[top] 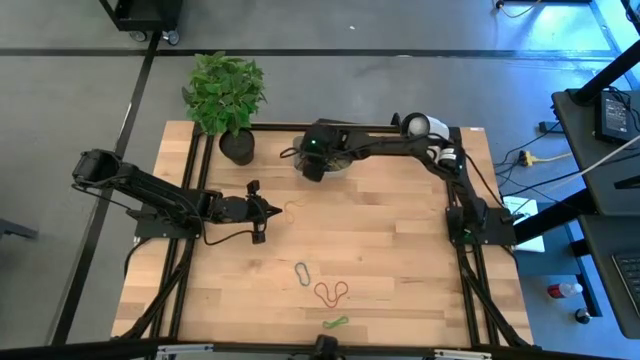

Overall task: Pick and place rubber bands into bin
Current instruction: Put the red rubber band into the gray bin, then put the yellow rubber band into the gray bin

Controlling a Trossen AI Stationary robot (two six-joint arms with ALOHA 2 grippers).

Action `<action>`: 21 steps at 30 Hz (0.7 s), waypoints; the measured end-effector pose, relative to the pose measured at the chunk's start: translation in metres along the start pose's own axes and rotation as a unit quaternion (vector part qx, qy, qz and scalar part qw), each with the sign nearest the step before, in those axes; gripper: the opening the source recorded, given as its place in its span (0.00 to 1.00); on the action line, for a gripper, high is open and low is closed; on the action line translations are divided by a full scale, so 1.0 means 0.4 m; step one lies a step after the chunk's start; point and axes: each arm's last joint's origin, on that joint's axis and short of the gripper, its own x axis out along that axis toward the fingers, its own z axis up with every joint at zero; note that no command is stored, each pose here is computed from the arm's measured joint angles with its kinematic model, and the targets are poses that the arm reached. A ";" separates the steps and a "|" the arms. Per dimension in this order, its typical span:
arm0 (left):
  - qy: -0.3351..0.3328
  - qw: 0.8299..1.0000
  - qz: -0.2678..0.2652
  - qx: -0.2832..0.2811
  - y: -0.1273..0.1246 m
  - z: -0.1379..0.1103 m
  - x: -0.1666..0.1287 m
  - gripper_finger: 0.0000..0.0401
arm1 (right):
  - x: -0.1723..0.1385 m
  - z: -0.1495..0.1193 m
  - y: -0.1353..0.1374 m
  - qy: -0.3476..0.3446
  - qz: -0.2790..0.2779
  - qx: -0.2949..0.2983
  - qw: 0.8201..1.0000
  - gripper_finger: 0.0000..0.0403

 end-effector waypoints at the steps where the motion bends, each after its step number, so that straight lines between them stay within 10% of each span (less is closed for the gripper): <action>1: 0.000 1.000 0.000 0.000 0.000 0.000 0.000 0.01 | -0.008 0.003 -0.004 0.000 -0.001 0.000 1.000 0.25; 13: 0.001 1.000 0.000 0.002 0.000 0.000 0.000 0.01 | -0.174 0.016 -0.033 0.054 0.007 -0.001 0.999 0.27; 21: 0.000 1.000 -0.007 0.005 -0.010 -0.002 -0.001 0.00 | -0.311 -0.024 0.061 0.071 0.046 -0.032 0.996 0.14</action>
